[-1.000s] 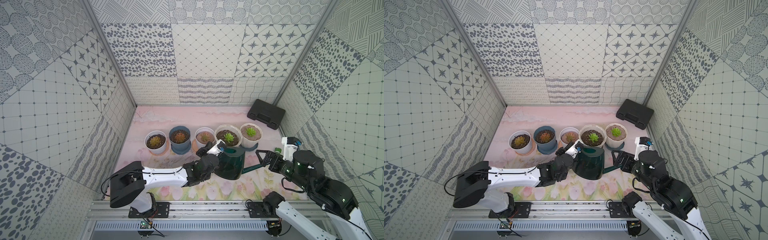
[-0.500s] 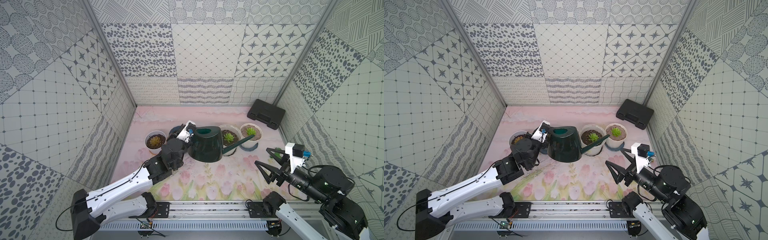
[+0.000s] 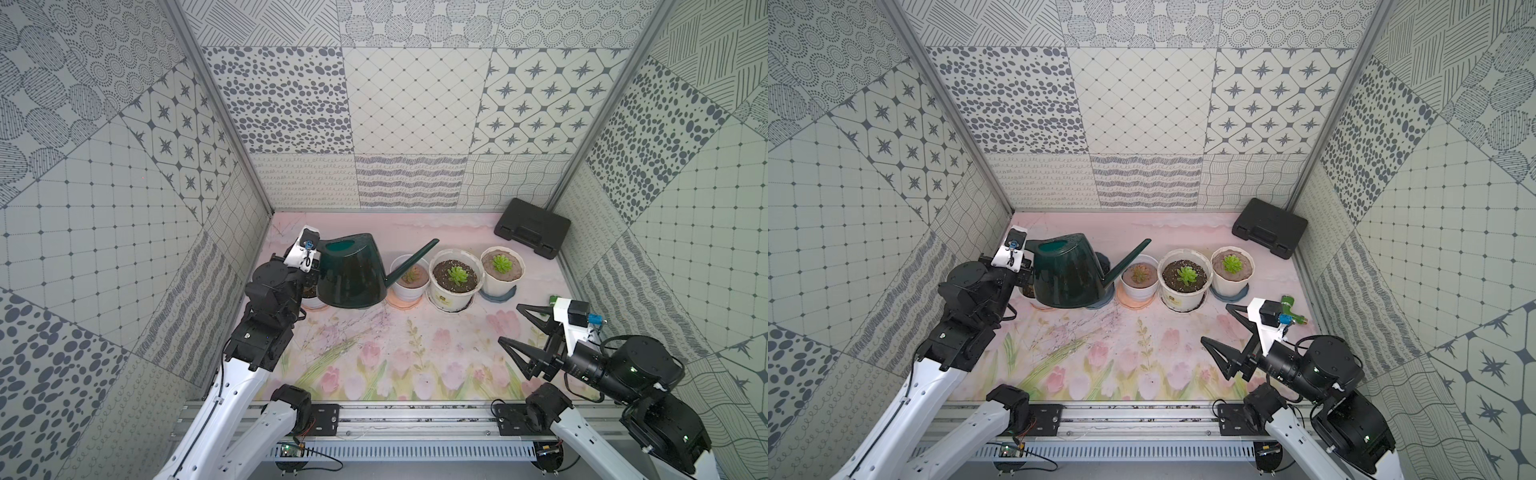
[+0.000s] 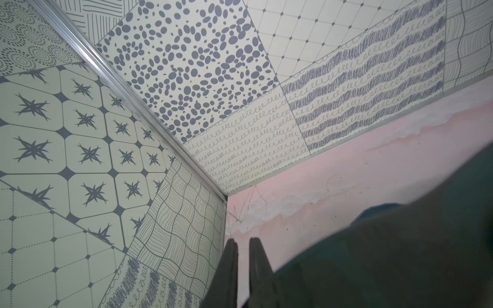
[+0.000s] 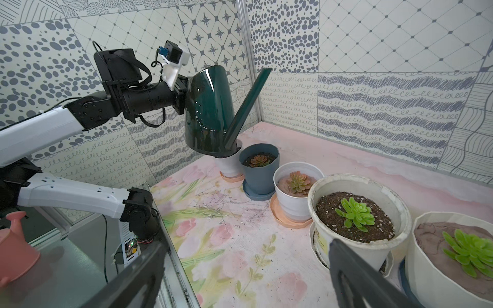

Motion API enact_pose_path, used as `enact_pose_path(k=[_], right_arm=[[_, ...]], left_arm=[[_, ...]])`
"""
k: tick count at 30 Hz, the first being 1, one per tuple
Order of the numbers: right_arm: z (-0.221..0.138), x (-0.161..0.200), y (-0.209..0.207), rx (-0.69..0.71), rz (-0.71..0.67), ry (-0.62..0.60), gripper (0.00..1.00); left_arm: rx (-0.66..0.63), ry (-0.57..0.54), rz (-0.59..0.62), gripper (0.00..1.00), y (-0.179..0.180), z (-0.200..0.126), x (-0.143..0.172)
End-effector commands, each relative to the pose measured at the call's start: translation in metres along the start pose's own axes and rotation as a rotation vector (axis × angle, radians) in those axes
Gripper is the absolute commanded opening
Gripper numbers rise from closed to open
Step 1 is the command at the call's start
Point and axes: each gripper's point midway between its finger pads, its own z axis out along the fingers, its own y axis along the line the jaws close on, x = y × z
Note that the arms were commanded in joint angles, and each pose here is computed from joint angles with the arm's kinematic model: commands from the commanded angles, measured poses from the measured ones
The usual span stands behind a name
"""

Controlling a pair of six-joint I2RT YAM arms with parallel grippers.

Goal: Water the succulent around the soil edge
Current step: Water the soil of the potted plant with water.

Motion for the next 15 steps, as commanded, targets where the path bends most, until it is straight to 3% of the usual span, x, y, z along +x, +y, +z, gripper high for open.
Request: enact_pose_path(k=[1, 7, 10, 15], right_arm=[[-0.005, -0.011, 0.007, -0.033, -0.047, -0.074, 0.98], [-0.008, 0.006, 0.006, -0.036, -0.066, -0.083, 0.98], [-0.008, 0.015, 0.002, -0.019, -0.083, -0.084, 0.98], [-0.015, 0.022, -0.005, 0.02, -0.13, -0.116, 0.98]], left_arm=[[0.135, -0.101, 0.003, 0.0, -0.006, 0.0, 0.001], [-0.071, 0.012, -0.09, 0.0, 0.061, 0.021, 0.036], [-0.206, 0.072, -0.035, 0.0, 0.096, 0.024, 0.057], [-0.287, 0.147, 0.051, 0.0, 0.137, 0.025, 0.078]])
